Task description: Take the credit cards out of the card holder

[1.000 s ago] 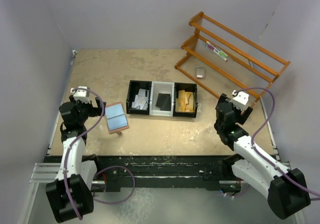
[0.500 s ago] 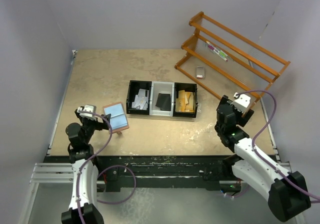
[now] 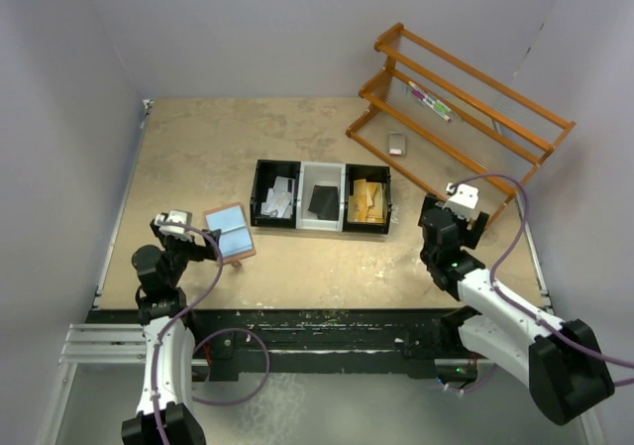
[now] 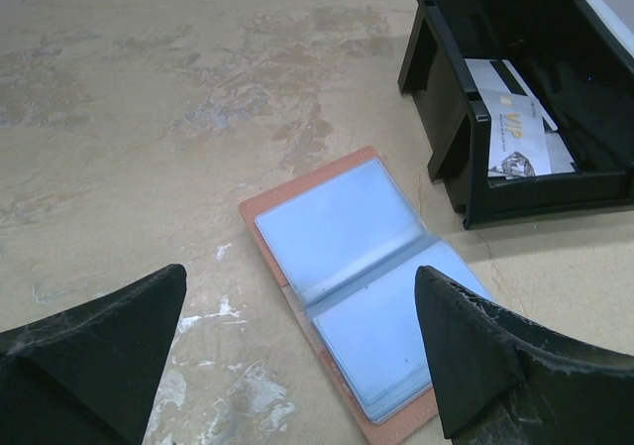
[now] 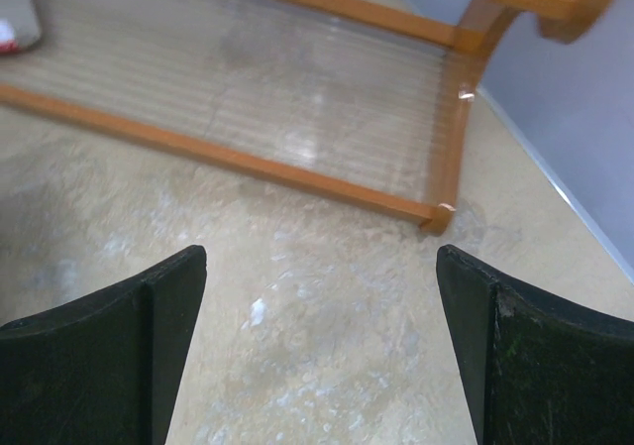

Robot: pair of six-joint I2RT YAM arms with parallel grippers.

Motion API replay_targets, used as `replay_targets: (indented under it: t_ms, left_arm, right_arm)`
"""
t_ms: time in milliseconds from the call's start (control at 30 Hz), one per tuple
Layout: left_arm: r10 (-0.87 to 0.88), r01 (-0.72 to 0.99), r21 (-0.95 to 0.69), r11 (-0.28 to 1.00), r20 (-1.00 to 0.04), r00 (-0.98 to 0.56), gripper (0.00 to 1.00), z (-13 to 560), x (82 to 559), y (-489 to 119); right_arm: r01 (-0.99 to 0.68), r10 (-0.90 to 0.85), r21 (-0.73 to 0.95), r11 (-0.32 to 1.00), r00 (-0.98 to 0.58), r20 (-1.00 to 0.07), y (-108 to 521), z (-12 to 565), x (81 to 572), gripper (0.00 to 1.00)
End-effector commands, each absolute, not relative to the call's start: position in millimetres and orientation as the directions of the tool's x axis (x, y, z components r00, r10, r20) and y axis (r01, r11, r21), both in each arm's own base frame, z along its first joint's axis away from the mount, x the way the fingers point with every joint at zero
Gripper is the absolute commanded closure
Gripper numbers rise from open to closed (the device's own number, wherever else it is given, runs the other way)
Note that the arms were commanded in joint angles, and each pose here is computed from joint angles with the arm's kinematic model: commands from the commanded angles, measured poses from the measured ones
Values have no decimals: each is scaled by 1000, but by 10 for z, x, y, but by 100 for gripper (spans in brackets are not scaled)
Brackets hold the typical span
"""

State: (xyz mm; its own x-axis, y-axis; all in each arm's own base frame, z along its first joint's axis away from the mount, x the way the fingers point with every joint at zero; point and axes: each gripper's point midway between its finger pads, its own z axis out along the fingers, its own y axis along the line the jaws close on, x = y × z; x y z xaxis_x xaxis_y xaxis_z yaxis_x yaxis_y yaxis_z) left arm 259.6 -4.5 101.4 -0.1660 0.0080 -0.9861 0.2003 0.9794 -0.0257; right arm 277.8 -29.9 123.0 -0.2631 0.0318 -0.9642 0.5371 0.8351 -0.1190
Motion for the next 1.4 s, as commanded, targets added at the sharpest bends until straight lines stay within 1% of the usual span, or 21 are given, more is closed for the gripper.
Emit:
replay_targets:
  t_ms: [0,133,200,300,400,533,633,667,733,767,1033,1167,1367]
  left_arm:
    - [23,172,3,985,-993,-116,1,1126,2634,16]
    - [23,163,4,987,-993,-118,1,1122,2634,22]
    - [23,160,5,987,-993,-116,1,1130,2636,21]
    - [25,160,6,987,-993,-119,1,1123,2633,15]
    - [26,160,6,987,-993,-119,1,1123,2635,12]
    - [25,159,5,987,-992,-121,1,1118,2637,13]
    - [25,159,6,987,-993,-119,1,1123,2638,16]
    - [26,161,7,987,-993,-119,1,1124,2641,13]
    - [27,165,7,986,-992,-122,1,1116,2649,10]
    - [29,168,7,986,-992,-126,1,1109,2653,6]
    - [32,171,11,985,-992,-122,1,1119,2646,-11]
    - [32,170,11,985,-992,-122,1,1118,2646,-9]
    - [33,169,12,985,-992,-122,1,1117,2646,-8]
  right_arm:
    - [402,-35,-148,903,-275,-961,-43,1224,2950,0]
    - [354,-21,-98,930,-217,-976,-13,1321,2864,0]
    - [408,18,-48,912,-155,-988,-119,1418,2785,0]
    - [380,-20,-58,923,-103,-995,-136,1547,2746,0]
    - [505,59,0,863,-102,-993,-345,1526,2696,0]
    - [573,58,-10,820,-100,-993,-494,1527,2647,0]
    - [507,37,-28,862,-117,-992,-394,1483,2703,0]
    - [435,39,-12,900,-109,-993,-281,1457,2741,0]
    - [250,-21,-36,968,-64,-998,-25,1482,2783,0]
    - [231,-22,-33,972,-49,-999,-8,1504,2758,1]
    - [247,-1,-4,969,-14,-1000,-75,1537,2669,0]
    - [156,-32,-32,987,-7,-999,66,1546,2686,0]
    - [175,-13,-9,984,22,-1000,16,1560,2639,0]
